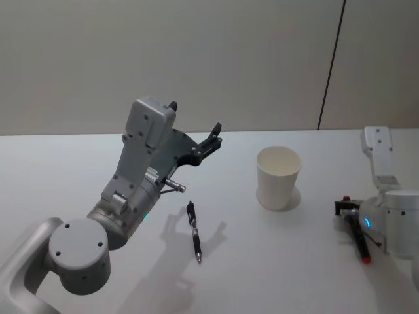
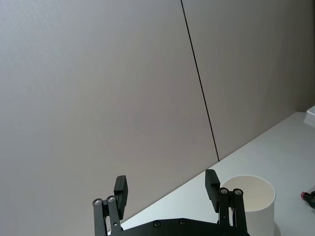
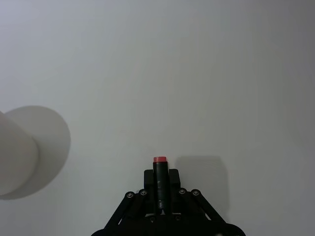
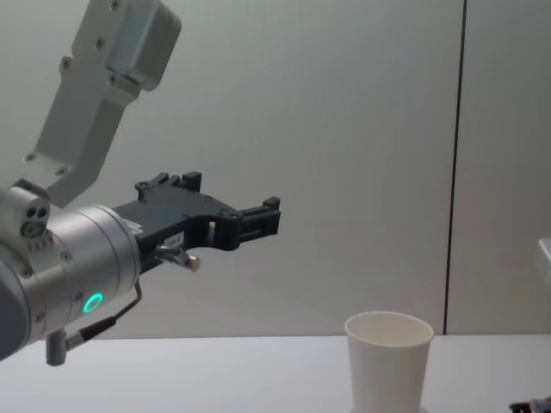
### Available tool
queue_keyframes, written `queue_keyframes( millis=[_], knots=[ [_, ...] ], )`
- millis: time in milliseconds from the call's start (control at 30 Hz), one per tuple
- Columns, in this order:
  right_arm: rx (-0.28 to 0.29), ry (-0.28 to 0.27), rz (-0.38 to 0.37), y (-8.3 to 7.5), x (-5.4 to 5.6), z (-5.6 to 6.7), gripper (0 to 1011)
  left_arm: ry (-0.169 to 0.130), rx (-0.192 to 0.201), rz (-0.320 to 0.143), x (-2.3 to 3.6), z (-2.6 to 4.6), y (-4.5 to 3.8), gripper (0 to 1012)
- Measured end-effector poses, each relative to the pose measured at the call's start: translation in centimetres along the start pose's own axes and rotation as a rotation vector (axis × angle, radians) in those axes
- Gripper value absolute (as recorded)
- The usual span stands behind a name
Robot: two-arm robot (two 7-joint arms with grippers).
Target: Place the pen into the pen holder.
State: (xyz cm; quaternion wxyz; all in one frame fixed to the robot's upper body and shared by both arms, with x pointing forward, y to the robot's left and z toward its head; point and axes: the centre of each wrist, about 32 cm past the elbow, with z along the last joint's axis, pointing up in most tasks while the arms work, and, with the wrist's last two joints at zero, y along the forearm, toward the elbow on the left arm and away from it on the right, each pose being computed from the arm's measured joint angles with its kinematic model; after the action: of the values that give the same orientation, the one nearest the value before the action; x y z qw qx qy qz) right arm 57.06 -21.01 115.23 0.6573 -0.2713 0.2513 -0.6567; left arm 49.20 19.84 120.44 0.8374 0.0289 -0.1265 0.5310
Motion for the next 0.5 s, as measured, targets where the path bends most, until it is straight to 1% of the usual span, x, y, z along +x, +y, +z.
queue_keyframes(
  millis=[233, 300, 333, 367, 400, 500],
  knots=[
    [0.078, 0.001, 0.022, -0.6, 0.1, 0.0, 166, 0.0, 0.0, 0.0, 0.0, 0.0, 0.0, 1002],
    [0.116, 0.0, 0.032, -0.9, 0.2, 0.0, 167, 0.0, 0.0, 0.0, 0.0, 0.0, 0.0, 1002],
    [0.116, 0.0, 0.032, -0.9, 0.2, 0.0, 166, 0.0, 0.0, 0.0, 0.0, 0.0, 0.0, 1002],
    [0.128, -0.001, 0.035, -1.0, 0.3, 0.0, 166, 0.0, 0.0, 0.0, 0.0, 0.0, 0.0, 1003],
    [0.15, -0.003, 0.041, -1.2, 0.3, 0.0, 166, 0.0, 0.0, 0.0, 0.0, 0.0, 0.0, 1002],
    [0.19, -0.005, 0.052, -1.5, 0.4, 0.0, 166, 0.0, 0.0, 0.0, 0.0, 0.0, 0.0, 1002]
  ],
)
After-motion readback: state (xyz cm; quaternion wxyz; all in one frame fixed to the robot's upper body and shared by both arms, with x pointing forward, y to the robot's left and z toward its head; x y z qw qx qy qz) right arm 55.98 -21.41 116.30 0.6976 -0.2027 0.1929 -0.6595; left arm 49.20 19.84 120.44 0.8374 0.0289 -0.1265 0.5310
